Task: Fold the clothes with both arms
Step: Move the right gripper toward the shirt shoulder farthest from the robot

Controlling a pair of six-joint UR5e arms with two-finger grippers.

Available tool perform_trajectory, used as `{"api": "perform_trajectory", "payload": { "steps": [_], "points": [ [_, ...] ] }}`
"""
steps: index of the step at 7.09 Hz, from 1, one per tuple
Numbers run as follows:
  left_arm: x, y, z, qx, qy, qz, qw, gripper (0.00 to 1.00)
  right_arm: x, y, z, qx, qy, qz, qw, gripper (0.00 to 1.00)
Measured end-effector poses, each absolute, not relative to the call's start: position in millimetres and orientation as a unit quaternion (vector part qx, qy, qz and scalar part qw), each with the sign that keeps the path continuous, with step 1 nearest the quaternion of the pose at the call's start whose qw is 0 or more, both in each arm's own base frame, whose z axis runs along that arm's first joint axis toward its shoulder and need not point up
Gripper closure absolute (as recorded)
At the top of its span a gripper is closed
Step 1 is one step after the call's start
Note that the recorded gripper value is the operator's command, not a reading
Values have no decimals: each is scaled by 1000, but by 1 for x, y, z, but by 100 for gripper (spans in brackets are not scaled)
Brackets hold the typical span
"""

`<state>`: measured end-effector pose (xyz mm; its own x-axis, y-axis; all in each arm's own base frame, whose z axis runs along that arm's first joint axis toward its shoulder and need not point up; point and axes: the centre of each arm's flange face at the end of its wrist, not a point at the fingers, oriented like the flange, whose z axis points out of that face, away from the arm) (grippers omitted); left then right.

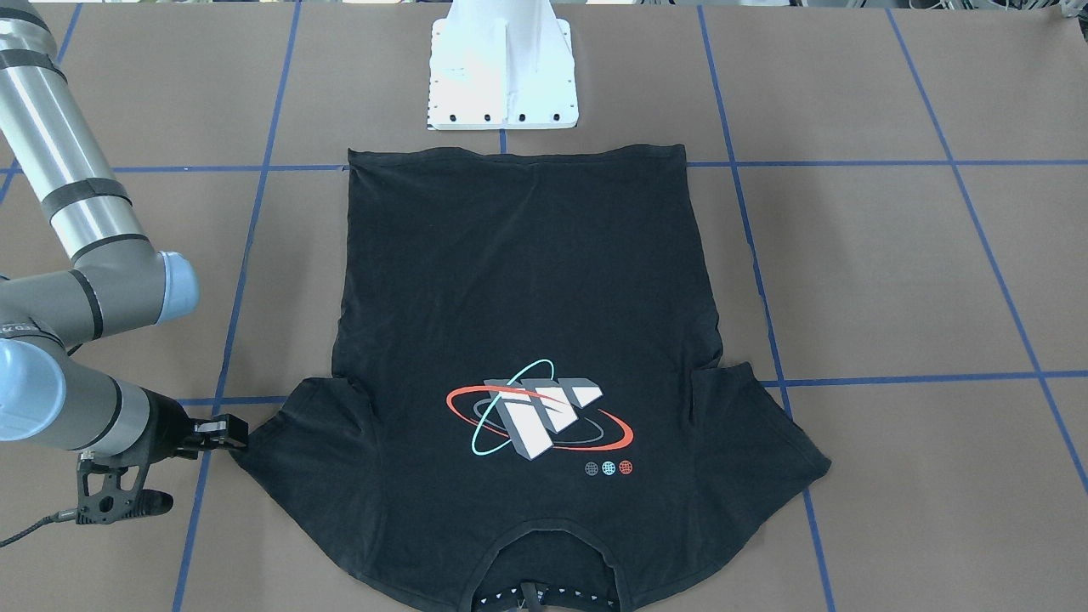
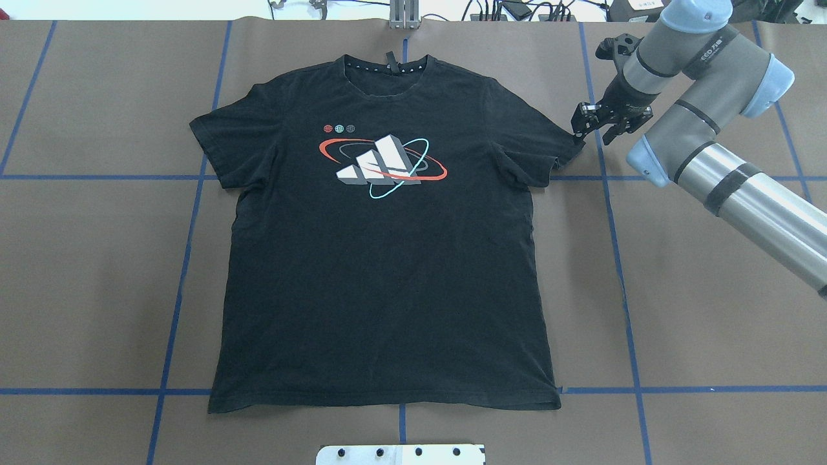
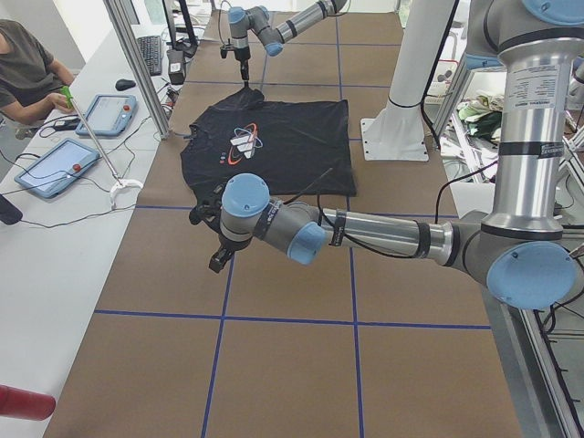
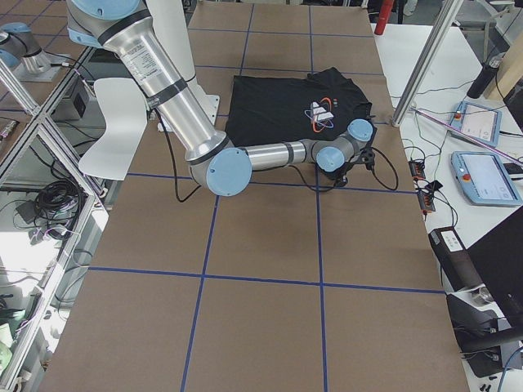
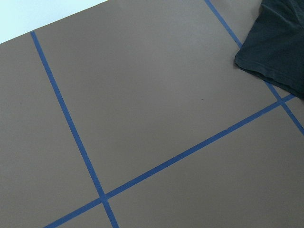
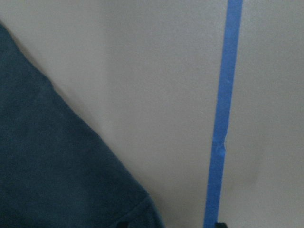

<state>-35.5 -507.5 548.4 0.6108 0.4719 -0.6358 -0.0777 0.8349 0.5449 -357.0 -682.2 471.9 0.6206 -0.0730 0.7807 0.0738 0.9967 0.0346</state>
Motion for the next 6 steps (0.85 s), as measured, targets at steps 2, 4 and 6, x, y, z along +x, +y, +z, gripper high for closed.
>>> {"api": "perform_trajectory", "payload": {
  "steps": [2, 4, 6],
  "points": [
    [-36, -507, 547, 241, 411, 160, 865, 0, -360, -681, 472, -1, -433, -43, 900, 37],
    [-36, -507, 547, 241, 411, 160, 864, 0, -362, -680, 472, -2, -433, -44, 900, 37],
    [-36, -506, 547, 241, 411, 160, 864, 0, -365, -680, 472, -1, -431, -45, 901, 47]
  ]
}}
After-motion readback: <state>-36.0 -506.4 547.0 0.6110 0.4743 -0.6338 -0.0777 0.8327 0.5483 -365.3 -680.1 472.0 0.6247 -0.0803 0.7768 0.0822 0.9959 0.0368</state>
